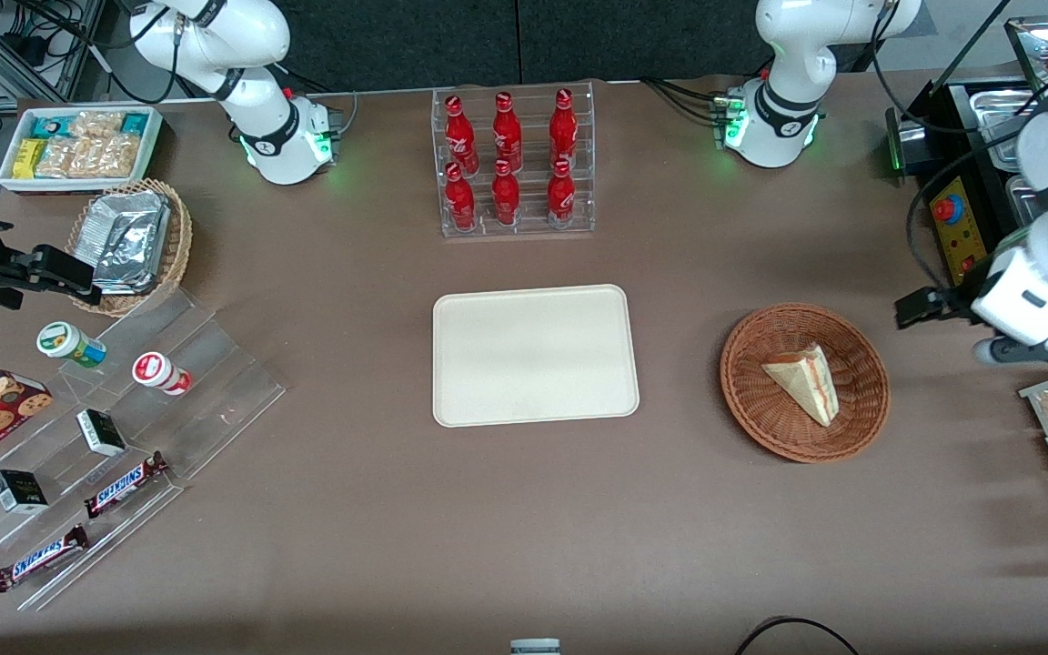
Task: Place sandwich from basket to tray
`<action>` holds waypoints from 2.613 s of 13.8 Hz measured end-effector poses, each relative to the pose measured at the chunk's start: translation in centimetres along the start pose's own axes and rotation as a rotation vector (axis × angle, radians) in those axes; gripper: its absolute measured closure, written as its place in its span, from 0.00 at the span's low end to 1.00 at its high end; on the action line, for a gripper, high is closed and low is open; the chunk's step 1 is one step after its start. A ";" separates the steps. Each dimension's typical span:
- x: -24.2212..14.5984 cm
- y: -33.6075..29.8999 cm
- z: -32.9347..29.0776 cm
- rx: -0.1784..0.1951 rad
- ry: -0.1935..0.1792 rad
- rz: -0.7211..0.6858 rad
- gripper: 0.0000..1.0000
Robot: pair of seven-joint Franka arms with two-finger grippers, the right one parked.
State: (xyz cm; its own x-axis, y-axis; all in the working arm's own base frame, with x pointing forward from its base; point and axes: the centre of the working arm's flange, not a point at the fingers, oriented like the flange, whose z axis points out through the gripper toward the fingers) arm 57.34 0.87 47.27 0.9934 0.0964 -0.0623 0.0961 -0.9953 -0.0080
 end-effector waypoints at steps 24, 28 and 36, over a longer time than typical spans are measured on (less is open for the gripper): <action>-1.9 5.9 21.4 -0.019 0.040 -0.396 0.03; -1.9 5.9 21.5 -0.020 0.043 -0.396 0.39; -0.5 5.9 15.7 0.060 0.009 -0.332 0.83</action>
State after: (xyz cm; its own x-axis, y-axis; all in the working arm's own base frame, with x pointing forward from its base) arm 56.38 -5.03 31.57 0.9092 0.4146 -0.0376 0.4105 -0.9079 -0.0850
